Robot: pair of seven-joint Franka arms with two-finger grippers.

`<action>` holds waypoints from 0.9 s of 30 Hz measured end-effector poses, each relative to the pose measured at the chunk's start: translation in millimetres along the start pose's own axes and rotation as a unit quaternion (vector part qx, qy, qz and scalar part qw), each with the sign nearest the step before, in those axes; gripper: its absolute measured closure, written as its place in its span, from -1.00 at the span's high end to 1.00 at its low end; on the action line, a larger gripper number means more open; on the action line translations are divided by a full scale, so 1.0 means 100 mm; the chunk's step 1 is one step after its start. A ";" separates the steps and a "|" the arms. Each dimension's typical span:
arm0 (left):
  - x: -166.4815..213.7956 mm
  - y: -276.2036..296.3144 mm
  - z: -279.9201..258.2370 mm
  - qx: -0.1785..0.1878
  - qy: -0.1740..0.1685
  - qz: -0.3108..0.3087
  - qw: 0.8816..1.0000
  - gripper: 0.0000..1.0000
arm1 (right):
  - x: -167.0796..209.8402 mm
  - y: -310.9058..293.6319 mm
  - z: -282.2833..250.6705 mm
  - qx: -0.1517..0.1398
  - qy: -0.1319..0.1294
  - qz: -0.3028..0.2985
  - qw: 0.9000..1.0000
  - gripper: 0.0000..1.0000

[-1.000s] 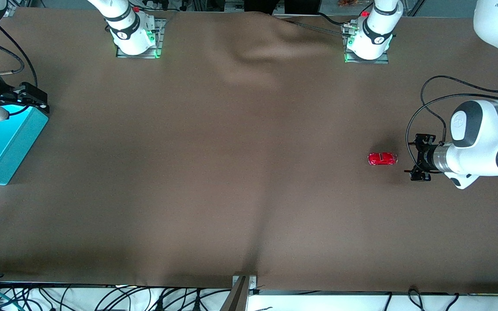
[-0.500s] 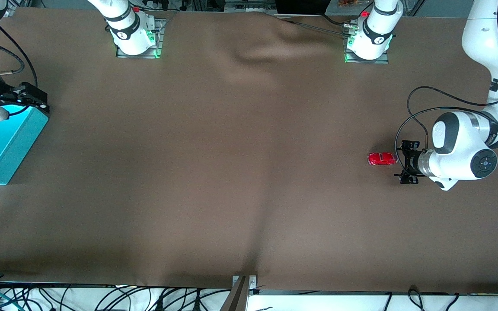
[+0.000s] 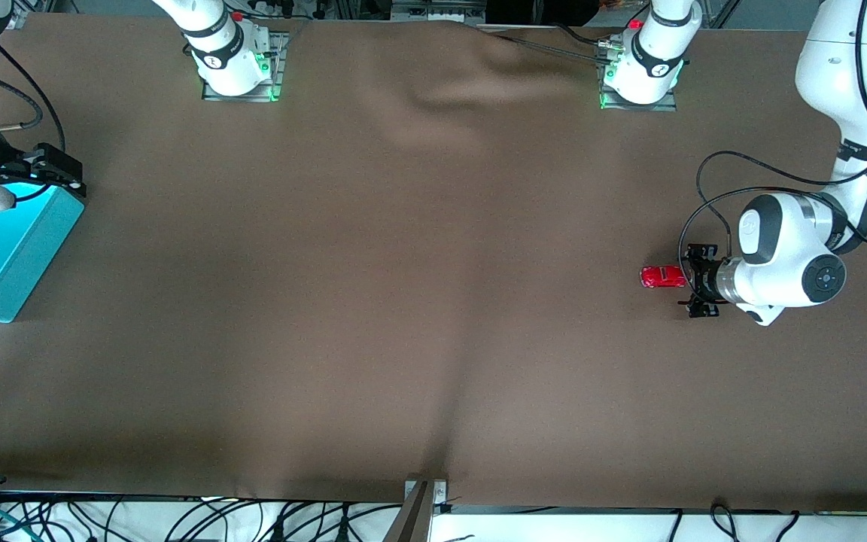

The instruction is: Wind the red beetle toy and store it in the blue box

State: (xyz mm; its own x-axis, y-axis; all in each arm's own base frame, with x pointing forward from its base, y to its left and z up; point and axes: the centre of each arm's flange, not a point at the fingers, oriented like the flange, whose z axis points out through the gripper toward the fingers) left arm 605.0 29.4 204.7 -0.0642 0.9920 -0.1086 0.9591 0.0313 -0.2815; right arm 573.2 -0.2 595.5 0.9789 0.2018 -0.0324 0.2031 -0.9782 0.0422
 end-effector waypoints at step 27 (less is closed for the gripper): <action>0.02 -0.07 0.30 0.028 -0.003 -0.020 0.999 1.00 | 0.00 0.01 0.00 0.000 0.000 0.001 1.000 1.00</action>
State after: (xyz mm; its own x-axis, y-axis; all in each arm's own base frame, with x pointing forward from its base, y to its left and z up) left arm 590.2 27.6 177.3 -0.1038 0.9895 -0.1010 0.9389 0.0639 -0.3382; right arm 573.3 -1.2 595.6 0.9792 0.2002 -0.0316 0.2015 -0.9786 0.0424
